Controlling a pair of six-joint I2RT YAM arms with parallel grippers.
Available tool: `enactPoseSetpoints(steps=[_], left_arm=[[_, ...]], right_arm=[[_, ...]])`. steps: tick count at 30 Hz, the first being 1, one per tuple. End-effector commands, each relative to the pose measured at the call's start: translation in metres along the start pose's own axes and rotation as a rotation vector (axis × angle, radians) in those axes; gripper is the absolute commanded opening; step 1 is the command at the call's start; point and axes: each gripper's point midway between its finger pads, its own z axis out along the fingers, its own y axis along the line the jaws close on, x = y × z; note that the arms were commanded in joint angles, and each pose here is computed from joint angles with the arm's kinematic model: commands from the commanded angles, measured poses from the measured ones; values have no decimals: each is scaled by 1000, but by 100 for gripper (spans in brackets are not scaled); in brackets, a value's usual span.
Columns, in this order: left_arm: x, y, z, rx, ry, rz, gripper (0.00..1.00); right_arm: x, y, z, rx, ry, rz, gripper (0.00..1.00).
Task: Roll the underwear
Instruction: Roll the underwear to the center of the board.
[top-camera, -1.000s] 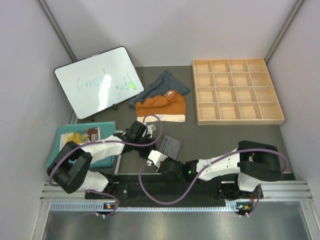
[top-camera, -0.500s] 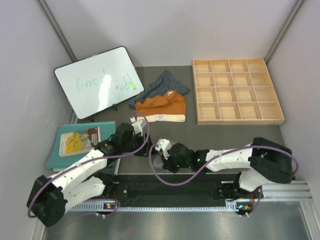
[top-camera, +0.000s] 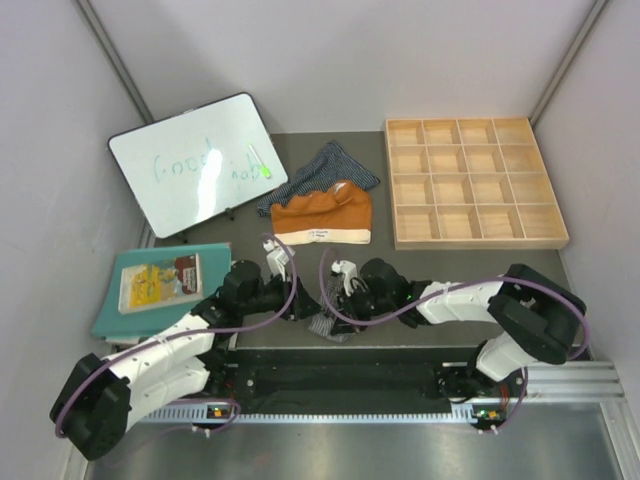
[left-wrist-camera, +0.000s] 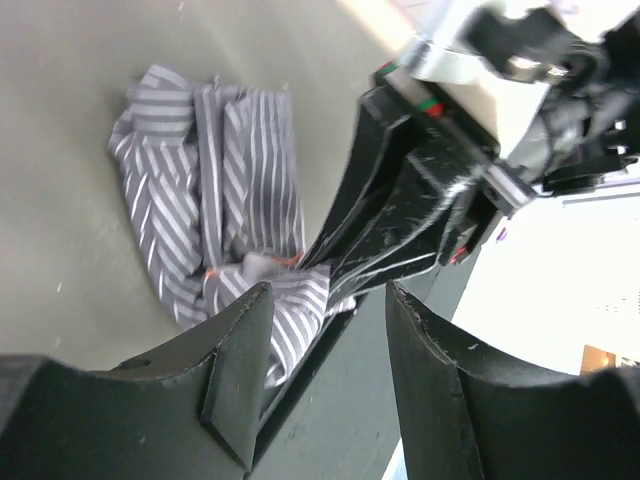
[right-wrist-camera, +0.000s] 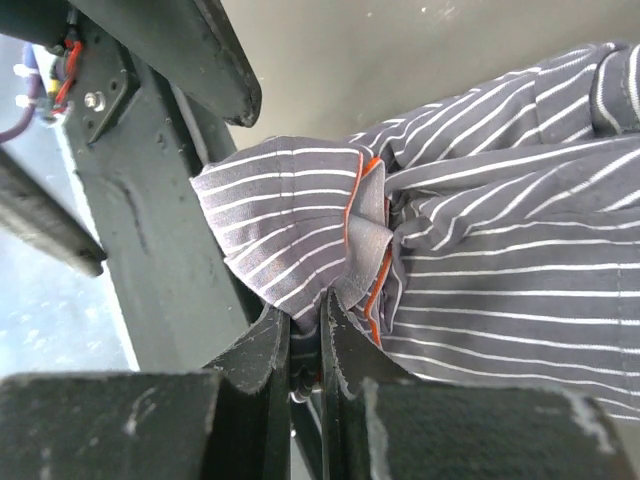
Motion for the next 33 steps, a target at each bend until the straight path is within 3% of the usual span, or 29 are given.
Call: enactPoseSetpoints(steps=[1, 33], left_arm=[[-22, -23, 7, 121, -90, 71, 53], [24, 28, 36, 47, 55, 48, 50]], right_arm=[[2, 6, -1, -112, 14, 58, 0], [-14, -67, -3, -89, -10, 318, 0]])
